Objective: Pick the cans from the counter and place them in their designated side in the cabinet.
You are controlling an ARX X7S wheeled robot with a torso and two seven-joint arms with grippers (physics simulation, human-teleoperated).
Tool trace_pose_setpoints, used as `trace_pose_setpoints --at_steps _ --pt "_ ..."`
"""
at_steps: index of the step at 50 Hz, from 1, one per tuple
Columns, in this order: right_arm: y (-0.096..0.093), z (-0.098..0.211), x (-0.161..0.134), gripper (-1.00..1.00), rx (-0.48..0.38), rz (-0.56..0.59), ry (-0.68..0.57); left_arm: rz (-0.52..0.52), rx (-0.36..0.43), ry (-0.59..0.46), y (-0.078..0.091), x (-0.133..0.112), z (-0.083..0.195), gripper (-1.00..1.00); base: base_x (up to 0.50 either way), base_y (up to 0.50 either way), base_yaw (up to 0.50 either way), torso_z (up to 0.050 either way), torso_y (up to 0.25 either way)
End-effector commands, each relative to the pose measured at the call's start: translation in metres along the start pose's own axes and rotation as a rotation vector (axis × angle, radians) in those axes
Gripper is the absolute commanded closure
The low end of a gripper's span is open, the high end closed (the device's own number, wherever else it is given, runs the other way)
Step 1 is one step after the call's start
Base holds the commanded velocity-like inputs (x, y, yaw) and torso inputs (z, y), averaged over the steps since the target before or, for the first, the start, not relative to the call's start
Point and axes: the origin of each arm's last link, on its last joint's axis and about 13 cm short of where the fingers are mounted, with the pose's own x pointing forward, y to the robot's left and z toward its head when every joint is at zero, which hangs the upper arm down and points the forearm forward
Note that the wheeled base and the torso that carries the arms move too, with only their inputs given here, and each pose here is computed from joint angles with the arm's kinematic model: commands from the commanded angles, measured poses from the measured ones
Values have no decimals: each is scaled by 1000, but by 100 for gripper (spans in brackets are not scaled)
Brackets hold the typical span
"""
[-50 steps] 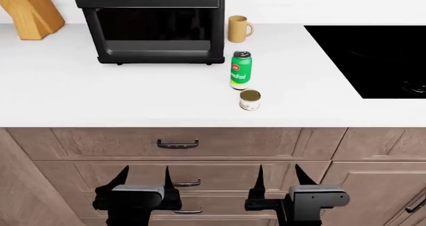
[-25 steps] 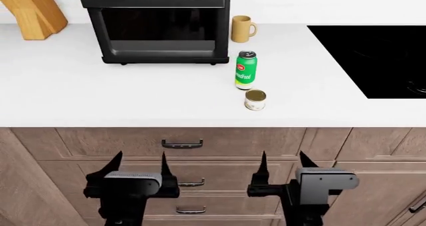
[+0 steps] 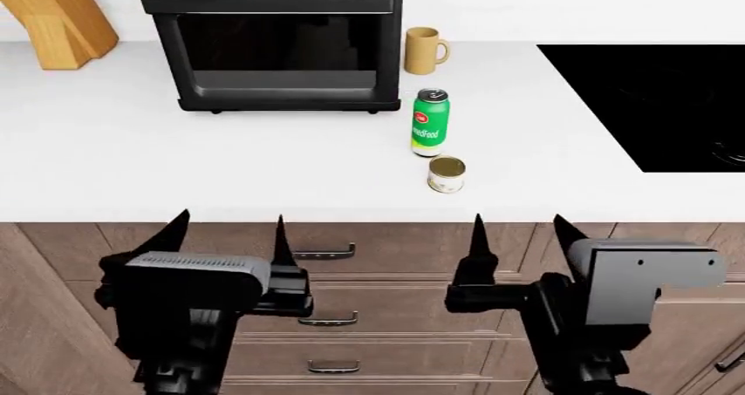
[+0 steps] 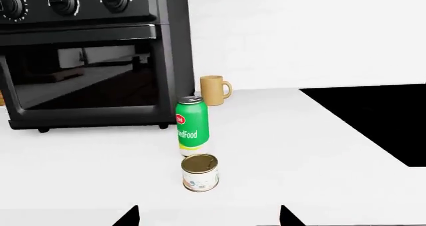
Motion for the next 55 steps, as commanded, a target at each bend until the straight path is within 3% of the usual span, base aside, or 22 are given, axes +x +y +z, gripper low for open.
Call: trace_pose_setpoints --at_steps 1,21,32,44,55 --pt "2 10 -37 -100 -32 40 0 -31 16 -27 -3 -31 10 -100 0 0 0 0 0" --pt "4 16 -60 -100 -62 65 -19 -22 49 -56 1 -43 16 -100 0 0 0 0 0" --pt "4 12 -71 -100 -40 82 -21 -122 48 -103 0 -70 19 -100 0 0 0 0 0" --pt "3 12 -73 -100 -43 93 -29 -102 75 -123 3 -75 22 -100 0 0 0 0 0" --pt "5 12 -75 -100 -54 139 -40 -10 59 -137 11 -67 24 -100 0 0 0 0 0"
